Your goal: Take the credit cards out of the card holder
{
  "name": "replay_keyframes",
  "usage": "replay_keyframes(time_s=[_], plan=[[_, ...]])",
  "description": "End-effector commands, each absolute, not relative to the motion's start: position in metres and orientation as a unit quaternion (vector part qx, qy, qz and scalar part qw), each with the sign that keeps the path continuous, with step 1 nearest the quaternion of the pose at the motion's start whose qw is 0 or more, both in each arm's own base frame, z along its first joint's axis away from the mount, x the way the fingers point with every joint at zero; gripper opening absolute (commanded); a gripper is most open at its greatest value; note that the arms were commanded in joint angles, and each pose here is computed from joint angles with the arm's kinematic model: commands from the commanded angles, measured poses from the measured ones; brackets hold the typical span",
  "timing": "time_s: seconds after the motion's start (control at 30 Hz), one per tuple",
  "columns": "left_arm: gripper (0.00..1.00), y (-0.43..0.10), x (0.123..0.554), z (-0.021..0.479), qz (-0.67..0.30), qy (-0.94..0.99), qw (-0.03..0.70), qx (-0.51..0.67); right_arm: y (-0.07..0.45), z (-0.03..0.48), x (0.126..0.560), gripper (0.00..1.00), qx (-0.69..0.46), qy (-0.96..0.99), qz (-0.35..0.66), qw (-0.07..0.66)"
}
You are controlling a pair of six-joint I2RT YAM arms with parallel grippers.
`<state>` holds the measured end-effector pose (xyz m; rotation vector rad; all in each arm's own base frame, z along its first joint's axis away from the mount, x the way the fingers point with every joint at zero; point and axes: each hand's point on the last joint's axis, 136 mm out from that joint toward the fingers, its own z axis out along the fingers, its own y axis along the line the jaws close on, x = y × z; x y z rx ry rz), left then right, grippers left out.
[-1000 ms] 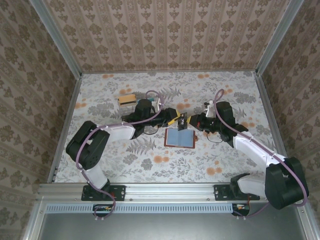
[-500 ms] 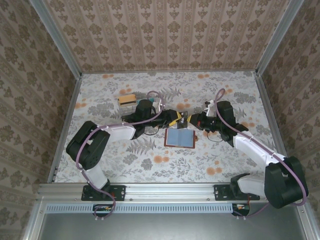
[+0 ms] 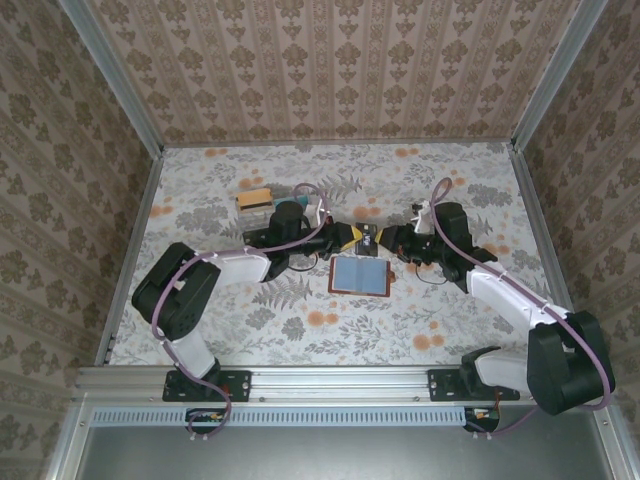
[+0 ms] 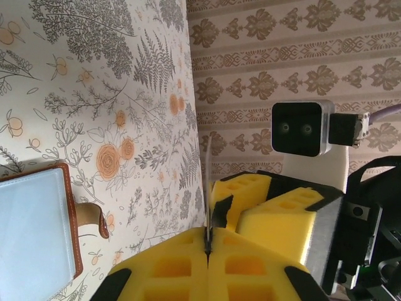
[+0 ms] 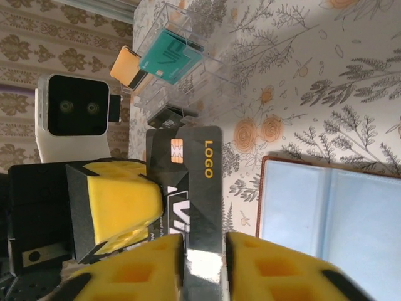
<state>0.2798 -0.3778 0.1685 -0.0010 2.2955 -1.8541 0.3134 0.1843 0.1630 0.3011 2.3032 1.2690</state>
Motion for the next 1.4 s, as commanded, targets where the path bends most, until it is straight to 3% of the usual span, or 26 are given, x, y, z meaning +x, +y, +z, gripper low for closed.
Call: replay_keyframes(time_s=[0.0, 0.1, 0.17, 0.57, 0.93, 1.1, 1.37], plan=[[0.00, -0.373, 0.275, 0.176, -0.620, 0.778, 0.104, 0.019, 0.182, 0.165, 0.309, 0.58, 0.099, 0.848, 0.457, 0.249], [0.00, -0.366, 0.273, 0.174, -0.593, 0.796, 0.114, 0.037, 0.175, 0.164, 0.306, 0.88, 0.099, 0.856, 0.438, 0.256], [0.00, -0.360, 0.270, 0.172, -0.560, 0.817, 0.122, 0.060, 0.170, 0.165, 0.306, 1.00, 0.100, 0.860, 0.426, 0.263], [0.00, -0.272, 0.276, 0.179, -0.253, 0.908, 0.244, 0.228, 0.162, 0.172, 0.303, 1.00, 0.088, 0.868, 0.398, 0.282], [0.00, -0.188, 0.295, 0.208, 0.066, 0.783, 0.395, 0.476, 0.164, 0.187, 0.303, 1.00, 0.065, 0.868, 0.388, 0.303], [0.00, -0.163, 0.307, 0.201, 0.158, 0.724, 0.391, 0.546, 0.165, 0.189, 0.304, 1.00, 0.058, 0.866, 0.388, 0.310], [0.00, -0.148, 0.329, 0.156, 0.199, 0.674, 0.351, 0.619, 0.166, 0.190, 0.306, 1.00, 0.054, 0.867, 0.384, 0.313]])
